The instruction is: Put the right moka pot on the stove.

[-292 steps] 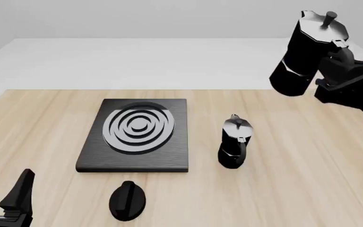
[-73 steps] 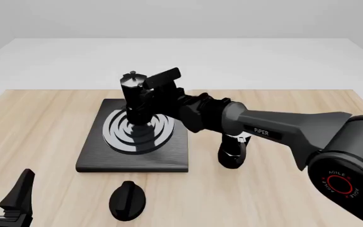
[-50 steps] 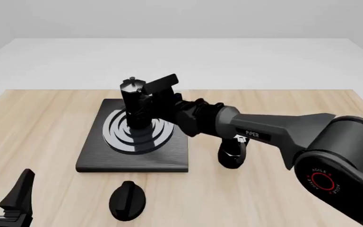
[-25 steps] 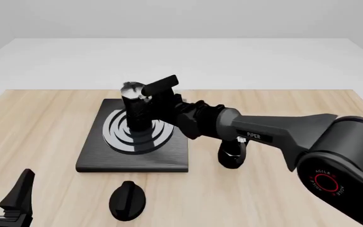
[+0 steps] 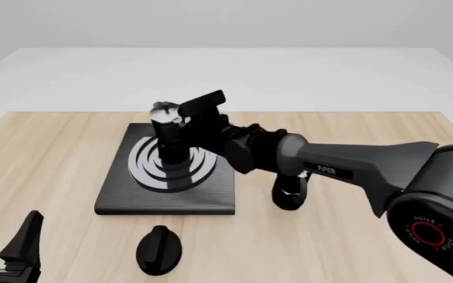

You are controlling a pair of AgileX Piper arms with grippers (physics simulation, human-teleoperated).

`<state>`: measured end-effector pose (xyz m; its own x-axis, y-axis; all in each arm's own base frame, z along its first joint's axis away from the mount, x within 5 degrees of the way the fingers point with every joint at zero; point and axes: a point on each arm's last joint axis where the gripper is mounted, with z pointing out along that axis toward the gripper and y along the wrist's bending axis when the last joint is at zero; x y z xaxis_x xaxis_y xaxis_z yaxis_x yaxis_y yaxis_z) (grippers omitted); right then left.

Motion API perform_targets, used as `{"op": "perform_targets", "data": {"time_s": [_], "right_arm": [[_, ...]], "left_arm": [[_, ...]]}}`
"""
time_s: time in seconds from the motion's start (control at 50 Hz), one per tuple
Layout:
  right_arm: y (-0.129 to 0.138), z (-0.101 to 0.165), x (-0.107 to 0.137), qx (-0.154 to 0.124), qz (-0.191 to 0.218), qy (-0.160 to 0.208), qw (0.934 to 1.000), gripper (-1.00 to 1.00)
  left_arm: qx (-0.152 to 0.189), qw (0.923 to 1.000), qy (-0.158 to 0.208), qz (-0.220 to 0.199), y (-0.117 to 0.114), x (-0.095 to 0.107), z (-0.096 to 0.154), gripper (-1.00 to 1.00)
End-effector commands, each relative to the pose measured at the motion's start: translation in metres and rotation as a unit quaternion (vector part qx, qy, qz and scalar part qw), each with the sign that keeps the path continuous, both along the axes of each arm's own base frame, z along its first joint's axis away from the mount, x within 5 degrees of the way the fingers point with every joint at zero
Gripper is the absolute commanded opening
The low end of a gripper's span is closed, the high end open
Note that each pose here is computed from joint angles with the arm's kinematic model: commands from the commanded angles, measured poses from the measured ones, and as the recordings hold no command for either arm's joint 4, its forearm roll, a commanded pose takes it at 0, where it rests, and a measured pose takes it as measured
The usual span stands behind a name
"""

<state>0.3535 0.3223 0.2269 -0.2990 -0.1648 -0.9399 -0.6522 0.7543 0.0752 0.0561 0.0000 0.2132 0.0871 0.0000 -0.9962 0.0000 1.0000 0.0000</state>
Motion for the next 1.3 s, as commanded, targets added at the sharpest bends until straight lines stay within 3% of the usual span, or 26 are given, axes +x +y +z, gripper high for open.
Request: {"op": "perform_targets", "data": {"time_s": [0.02,0.76,1.1,1.3], "right_arm": [[-0.004,0.005,-0.008,0.005,0.002,-0.003,1.0,1.0],[-0.043,0.02,-0.054,0.016,0.004,-0.009,0.9998,1.0],[-0.06,0.049,-0.088,0.025,0.02,-0.03,0.999,1.0],[-0.079,0.051,-0.103,0.034,0.015,-0.034,0.9987,1.0]], "left_arm": [[0.0,1.0,0.0,0.0,0.0,0.0,0.0,1.0],[0.0,1.0,0.0,0.0,0.0,0.0,0.0,1.0],[0.0,1.0,0.0,0.0,0.0,0.0,0.0,1.0],[0.0,1.0,0.0,0.0,0.0,0.0,0.0,1.0]]}}
